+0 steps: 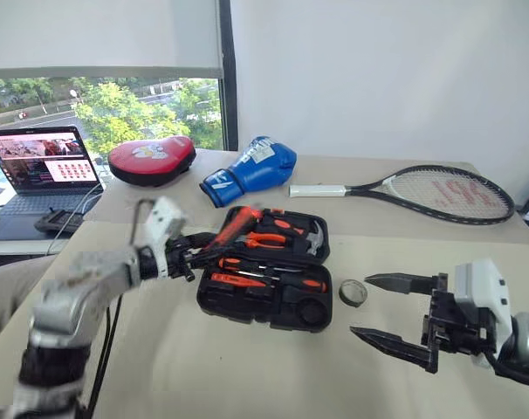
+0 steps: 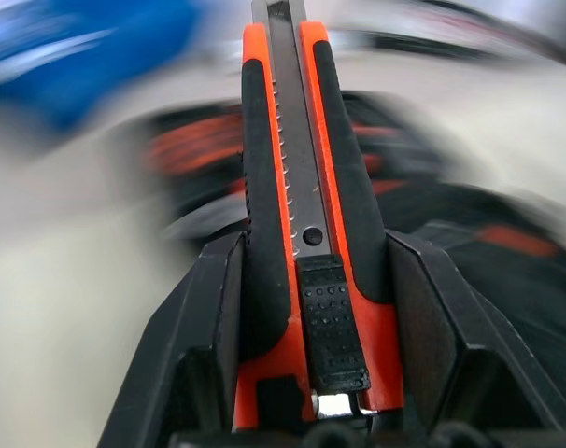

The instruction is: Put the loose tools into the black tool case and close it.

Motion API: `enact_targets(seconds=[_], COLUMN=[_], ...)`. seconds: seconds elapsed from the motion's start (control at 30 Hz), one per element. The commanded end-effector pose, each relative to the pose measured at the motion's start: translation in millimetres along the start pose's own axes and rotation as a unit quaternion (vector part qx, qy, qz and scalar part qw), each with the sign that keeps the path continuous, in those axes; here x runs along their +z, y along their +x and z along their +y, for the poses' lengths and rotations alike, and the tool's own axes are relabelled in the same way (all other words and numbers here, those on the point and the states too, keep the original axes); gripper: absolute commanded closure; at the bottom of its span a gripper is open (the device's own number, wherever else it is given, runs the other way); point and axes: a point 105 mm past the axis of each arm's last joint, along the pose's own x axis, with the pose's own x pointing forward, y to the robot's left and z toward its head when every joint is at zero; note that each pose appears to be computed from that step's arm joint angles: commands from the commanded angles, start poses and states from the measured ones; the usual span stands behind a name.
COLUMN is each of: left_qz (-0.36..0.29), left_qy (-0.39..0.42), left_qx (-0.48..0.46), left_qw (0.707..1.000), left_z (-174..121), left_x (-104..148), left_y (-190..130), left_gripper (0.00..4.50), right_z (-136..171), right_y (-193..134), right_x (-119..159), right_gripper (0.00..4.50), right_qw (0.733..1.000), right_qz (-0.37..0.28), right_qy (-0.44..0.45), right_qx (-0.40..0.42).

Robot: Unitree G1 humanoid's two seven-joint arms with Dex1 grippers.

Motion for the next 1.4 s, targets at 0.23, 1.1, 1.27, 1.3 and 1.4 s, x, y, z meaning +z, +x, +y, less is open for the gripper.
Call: enact_targets(seconds=[0.23,1.1,1.27,1.3,1.4], left_qz=[0.131,0.131,0.004,-0.021,-0.040], left_qy=[0.149,0.165,0.039,0.011,-0.018], left_qx=[-0.236,-0.237,-0.159,-0.131,-0.069], left_qw=[0.951,0.948,0.986,0.991,0.997], left_z=[0.2,0.2,11.2,13.3,12.9], left_x=[-44.3,-56.3,-15.2,-12.8,-22.0], left_y=[17.2,18.4,10.2,10.6,14.0], left_gripper=[2.71,0.83,0.74,1.07,2.04], right_z=[12.2,16.2,15.0,14.7,14.0], right_y=[-10.0,-25.6,-25.3,-24.1,-21.2], right_x=[7.4,2.2,1.6,1.5,1.6], right_gripper=[0.00,0.00,0.00,0.00,0.00], right_qw=[0.999,0.998,0.998,0.998,0.999], right_qz=[0.003,0.033,0.031,0.029,0.025], right_qy=[-0.022,-0.013,-0.013,-0.013,-0.013], right_qx=[-0.045,-0.044,-0.045,-0.045,-0.045])
